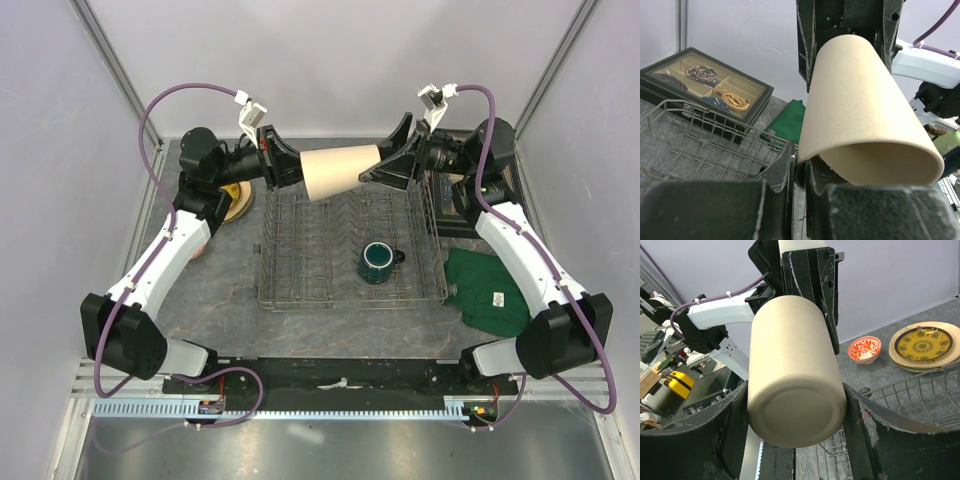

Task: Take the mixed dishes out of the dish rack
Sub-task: Place the cup at the center of the board, then pick up the cup from the dish rack.

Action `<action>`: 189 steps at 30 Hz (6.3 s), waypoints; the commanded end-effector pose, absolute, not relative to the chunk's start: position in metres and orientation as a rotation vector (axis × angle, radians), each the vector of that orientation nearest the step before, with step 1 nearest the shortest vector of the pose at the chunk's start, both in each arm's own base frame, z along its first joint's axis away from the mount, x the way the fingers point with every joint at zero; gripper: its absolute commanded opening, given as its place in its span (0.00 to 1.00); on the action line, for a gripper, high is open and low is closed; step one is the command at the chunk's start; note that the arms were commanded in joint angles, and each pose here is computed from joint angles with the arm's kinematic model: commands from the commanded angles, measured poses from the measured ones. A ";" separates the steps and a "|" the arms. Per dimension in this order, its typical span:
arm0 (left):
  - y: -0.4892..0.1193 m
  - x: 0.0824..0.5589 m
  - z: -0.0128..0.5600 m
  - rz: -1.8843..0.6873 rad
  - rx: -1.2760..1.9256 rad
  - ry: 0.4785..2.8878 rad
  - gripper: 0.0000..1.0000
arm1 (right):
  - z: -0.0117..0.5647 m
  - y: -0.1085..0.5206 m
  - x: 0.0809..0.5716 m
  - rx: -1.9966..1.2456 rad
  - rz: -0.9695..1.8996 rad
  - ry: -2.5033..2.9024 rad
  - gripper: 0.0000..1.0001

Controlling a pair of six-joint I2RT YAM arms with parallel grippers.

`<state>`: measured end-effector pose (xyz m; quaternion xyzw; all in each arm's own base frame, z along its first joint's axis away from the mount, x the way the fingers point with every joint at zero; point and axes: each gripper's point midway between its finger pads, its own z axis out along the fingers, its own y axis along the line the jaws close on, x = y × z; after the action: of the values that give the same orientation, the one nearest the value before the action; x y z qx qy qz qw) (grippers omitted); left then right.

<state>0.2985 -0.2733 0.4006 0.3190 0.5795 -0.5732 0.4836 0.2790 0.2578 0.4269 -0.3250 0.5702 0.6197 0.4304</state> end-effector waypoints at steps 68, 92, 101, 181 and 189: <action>0.009 0.366 0.192 -0.062 0.931 2.705 0.01 | 0.355 0.239 0.282 -0.905 1.187 1.593 0.98; 0.009 0.362 0.135 -0.059 1.055 2.868 0.02 | 0.350 0.236 0.278 -0.918 1.159 1.604 0.98; 0.016 0.359 0.125 -0.024 1.064 2.886 0.02 | 0.347 0.234 0.278 -0.926 1.138 1.614 0.98; -0.039 0.343 0.274 -0.234 0.904 2.375 0.98 | 0.132 0.180 0.266 -1.530 0.236 2.189 0.98; -0.039 0.338 0.270 -0.236 0.912 2.379 0.99 | 0.110 0.182 0.278 -1.576 0.197 2.189 0.98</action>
<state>0.3435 -0.0326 0.2589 0.3462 0.8956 -0.0746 0.2694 0.2646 0.1810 0.1156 -0.5578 0.7991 0.0910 0.2049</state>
